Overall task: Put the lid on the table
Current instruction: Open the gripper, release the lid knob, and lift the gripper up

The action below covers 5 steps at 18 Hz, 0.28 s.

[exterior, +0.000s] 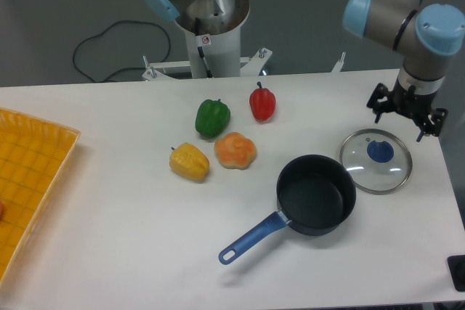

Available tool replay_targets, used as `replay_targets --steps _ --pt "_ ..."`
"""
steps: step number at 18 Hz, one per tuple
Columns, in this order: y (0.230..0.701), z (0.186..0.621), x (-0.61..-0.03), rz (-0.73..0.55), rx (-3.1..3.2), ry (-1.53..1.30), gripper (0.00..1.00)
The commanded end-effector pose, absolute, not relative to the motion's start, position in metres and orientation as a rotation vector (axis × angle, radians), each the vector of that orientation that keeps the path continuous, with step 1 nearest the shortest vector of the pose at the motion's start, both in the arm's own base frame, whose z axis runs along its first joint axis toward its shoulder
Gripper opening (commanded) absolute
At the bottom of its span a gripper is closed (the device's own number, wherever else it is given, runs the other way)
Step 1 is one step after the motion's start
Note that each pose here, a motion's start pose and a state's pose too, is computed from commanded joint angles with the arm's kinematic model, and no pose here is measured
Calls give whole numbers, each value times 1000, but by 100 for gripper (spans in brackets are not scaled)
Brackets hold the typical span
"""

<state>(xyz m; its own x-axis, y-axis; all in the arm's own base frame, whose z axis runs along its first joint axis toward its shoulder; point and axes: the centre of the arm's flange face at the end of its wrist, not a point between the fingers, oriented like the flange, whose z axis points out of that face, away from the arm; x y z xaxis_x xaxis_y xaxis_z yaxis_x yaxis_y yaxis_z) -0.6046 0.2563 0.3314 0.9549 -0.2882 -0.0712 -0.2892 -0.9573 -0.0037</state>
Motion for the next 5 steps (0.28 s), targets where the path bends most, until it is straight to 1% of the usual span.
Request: replay_targets --steps 5 --pt "256 330 -605 107 -3089 471 100"
